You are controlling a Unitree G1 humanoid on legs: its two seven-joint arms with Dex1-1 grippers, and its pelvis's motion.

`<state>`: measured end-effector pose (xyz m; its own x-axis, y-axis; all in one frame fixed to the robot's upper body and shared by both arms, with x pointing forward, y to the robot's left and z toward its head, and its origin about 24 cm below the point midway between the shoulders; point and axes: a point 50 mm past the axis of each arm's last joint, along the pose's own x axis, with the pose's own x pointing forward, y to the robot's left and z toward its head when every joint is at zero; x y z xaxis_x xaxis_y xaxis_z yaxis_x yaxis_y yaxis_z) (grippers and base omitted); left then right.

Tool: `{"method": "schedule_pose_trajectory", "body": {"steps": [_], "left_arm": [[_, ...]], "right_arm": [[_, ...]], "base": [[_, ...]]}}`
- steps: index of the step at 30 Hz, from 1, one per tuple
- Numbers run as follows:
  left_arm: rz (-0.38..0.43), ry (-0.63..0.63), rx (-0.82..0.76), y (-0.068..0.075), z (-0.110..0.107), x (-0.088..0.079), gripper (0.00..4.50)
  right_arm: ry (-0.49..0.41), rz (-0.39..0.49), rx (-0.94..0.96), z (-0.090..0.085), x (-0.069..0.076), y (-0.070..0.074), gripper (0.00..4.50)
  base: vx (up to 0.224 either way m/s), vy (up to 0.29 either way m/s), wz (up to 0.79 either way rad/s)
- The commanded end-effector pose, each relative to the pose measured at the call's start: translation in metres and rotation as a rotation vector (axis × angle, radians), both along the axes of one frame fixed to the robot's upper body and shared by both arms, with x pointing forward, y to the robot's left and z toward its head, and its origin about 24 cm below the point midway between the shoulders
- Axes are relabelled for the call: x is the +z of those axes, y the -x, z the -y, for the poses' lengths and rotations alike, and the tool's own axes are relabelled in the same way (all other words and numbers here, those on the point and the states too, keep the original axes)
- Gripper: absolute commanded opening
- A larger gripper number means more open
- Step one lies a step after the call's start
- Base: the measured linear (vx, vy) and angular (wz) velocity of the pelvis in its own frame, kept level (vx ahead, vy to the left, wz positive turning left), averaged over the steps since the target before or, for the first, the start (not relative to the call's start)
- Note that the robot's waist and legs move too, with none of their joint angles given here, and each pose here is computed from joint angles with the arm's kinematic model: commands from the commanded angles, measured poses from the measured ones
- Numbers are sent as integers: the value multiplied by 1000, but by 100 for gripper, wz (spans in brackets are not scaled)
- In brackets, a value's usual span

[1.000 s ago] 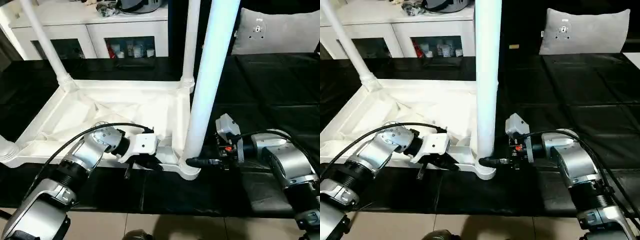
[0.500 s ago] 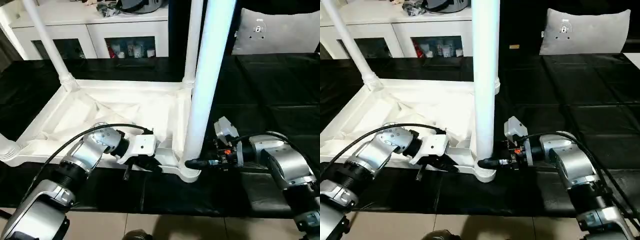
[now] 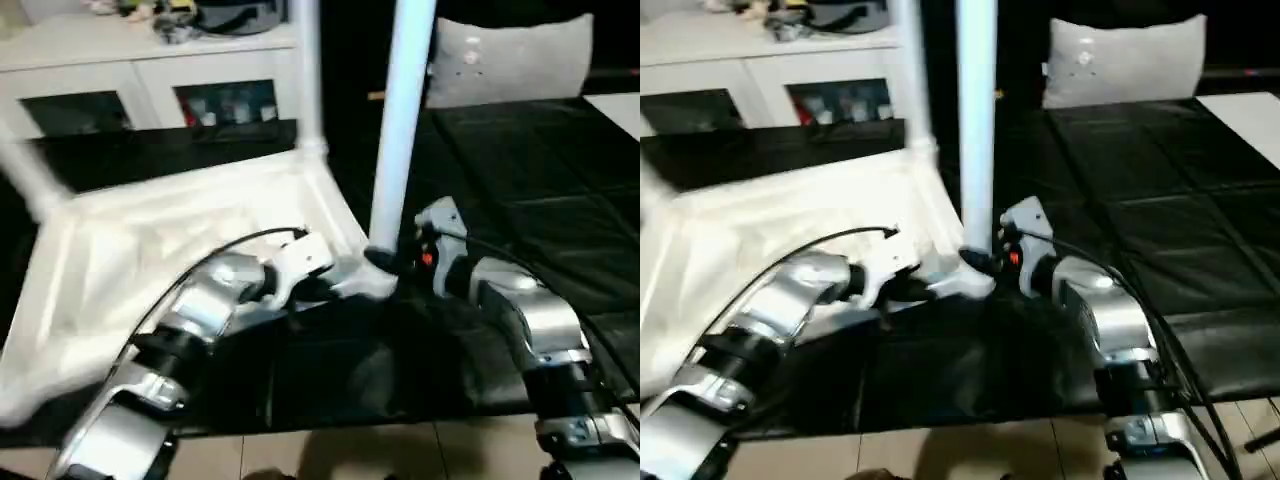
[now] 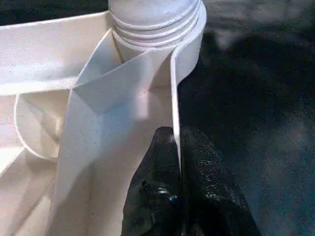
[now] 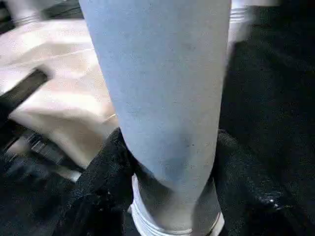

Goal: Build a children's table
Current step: Rotate leg to tighten

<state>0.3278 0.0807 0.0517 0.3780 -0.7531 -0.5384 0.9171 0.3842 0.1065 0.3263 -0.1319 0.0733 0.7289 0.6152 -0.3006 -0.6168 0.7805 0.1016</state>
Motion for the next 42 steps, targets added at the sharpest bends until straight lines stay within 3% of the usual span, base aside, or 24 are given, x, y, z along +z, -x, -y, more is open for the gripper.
{"method": "schedule_pose_trajectory", "body": {"steps": [1, 2, 3, 6, 7, 10, 11, 13, 14, 18, 22, 24, 32, 33, 42], "left_arm": [[126, 53, -13, -7, 38, 25, 0], [134, 46, -1, -8, 39, 25, 0], [134, 46, -1, -8, 39, 25, 0], [142, 31, -6, -8, 36, 25, 0], [149, 22, -23, -7, 33, 25, 0], [152, 18, -30, -7, 32, 25, 0], [148, 13, -38, -5, 26, 23, 0], [148, 12, -40, -5, 25, 23, 0], [147, 14, -70, -2, 16, 21, 0], [128, 4, -142, 3, 1, 17, 0], [117, -9, -221, 7, -7, 15, 0], [95, -26, -333, 14, -15, 14, 0], [78, -85, -461, 18, -28, 15, 0], [70, -97, -500, 21, -30, 15, 0], [45, -124, -598, 27, -35, 13, 0]], "right_arm": [[-16, -48, 13, -38, -13, 1, 196], [-21, -31, 10, -40, -12, 0, 252], [-22, -30, 9, -40, -12, 0, 266], [-76, -8, 14, -39, -7, 1, 276], [-112, 2, 18, -36, -3, 2, 301], [-122, 6, 20, -35, -2, 2, 320], [-102, 26, 69, -28, -2, 6, 346], [-99, 29, 74, -27, -2, 7, 354], [-51, 63, 131, -15, -3, 13, 360], [5, 115, 256, 6, -1, 22, 399], [8, 90, 383, 18, 3, 30, 435], [15, 55, 495, 27, 8, 36, 435], [63, 32, 646, 32, 7, 37, 435], [46, 16, 681, 30, 7, 38, 409], [1, -30, 809, 27, 9, 40, 351]], "base": [[0, 0, 0], [0, 0, 0], [0, 0, 0], [0, 0, 0], [0, 0, 0], [0, 0, 0], [0, 0, 0], [0, 0, 0], [0, 0, 0], [0, 0, 0], [0, 0, 0], [0, 0, 0], [0, 0, 0], [0, 0, 0], [0, 0, 0]]}}
